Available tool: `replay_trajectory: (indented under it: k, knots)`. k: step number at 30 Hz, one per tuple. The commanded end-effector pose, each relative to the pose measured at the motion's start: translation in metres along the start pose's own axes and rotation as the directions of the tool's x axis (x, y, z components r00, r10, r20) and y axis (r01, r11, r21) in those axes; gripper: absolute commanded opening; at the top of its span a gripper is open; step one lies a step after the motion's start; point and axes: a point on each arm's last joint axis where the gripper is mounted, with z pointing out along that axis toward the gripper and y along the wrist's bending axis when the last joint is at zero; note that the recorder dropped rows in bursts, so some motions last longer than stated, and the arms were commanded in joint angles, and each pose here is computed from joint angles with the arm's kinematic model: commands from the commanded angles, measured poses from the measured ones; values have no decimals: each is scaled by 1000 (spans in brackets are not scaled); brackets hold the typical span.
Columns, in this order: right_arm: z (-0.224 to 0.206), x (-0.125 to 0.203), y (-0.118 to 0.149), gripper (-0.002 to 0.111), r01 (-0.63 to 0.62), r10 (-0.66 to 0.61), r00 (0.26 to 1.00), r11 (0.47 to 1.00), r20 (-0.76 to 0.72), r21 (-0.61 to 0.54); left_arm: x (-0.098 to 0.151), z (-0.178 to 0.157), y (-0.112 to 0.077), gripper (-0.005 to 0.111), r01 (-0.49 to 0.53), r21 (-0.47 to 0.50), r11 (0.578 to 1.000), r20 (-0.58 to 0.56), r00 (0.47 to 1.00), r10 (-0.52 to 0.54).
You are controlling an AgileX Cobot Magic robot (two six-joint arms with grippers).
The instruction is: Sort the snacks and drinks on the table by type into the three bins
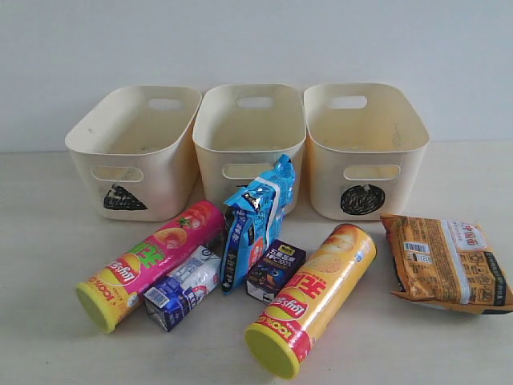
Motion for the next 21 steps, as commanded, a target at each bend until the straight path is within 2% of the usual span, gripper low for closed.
replay_trajectory:
  k: [1,5,9,17,19,21]
  knots:
    - [43,52,-5,0,-3,15,904,1000,-427,28,-1,0,0,4,0,-1,1000,7,1000,0]
    - [64,87,-6,0,-9,16,763,1000,-647,15,-1,0,0,4,0,-1,1000,7,1000,0]
    - [78,112,-4,0,-37,3,648,999,-762,-27,-1,0,0,4,0,-1,1000,7,1000,0]
    - [91,134,-1,0,-64,-52,560,992,-827,-106,-1,0,0,4,0,-1,1000,7,1000,0]
    - [95,138,-4,0,-100,-53,544,987,-838,-127,-1,0,0,4,0,-1,1000,7,1000,0]
    - [99,143,-10,0,-206,-27,519,966,-854,-156,-1,0,0,4,0,-1,1000,7,1000,0]
